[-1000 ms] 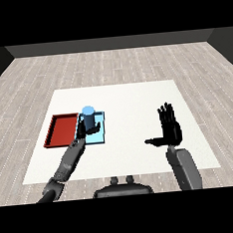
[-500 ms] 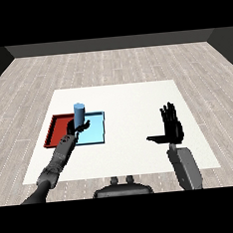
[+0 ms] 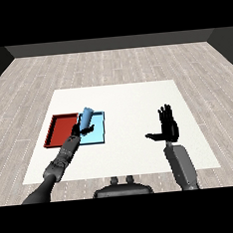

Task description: Pick the blue can and put it in the blue box

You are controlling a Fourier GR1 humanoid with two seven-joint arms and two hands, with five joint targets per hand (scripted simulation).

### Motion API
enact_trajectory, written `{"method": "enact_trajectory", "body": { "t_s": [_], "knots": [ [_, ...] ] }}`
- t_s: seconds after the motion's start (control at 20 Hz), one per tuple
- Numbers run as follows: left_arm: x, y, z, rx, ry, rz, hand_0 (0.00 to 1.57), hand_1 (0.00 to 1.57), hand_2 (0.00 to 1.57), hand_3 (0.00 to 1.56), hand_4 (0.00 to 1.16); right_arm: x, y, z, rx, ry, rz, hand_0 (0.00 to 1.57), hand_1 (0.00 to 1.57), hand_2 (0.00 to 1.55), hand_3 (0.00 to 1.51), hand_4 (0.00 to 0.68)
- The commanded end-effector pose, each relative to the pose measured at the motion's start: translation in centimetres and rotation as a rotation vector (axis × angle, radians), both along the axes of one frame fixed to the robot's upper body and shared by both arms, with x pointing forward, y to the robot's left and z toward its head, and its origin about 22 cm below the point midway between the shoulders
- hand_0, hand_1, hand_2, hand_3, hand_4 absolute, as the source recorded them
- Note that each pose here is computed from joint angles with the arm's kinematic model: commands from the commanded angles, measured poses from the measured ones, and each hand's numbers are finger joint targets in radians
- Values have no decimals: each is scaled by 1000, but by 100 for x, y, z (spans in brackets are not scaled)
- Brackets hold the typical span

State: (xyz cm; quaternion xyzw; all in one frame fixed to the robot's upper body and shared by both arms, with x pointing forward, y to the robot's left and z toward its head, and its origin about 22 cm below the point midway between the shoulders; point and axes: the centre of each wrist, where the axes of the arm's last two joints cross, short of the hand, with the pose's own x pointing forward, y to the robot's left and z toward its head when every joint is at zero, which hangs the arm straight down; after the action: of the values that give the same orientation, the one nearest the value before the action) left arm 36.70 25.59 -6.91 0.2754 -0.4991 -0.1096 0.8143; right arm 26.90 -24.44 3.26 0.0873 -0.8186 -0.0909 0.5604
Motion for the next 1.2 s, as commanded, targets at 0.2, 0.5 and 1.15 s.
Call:
{"method": "enact_trajectory", "body": {
  "t_s": [0.2,0.5,1.15],
  "knots": [
    [-304,-142,-366,-87,204,29,1571,1571,1480,0,699,22,-128,-170,19,-4,-2,0,0,0,0,0],
    [-140,47,-167,18,240,10,0,0,0,0,0,8,30,-6,30,-11,18,0,0,0,0,0],
    [56,-62,181,-60,-601,50,0,0,0,0,0,1,22,38,47,-29,45,0,0,0,0,0]
  ]
}}
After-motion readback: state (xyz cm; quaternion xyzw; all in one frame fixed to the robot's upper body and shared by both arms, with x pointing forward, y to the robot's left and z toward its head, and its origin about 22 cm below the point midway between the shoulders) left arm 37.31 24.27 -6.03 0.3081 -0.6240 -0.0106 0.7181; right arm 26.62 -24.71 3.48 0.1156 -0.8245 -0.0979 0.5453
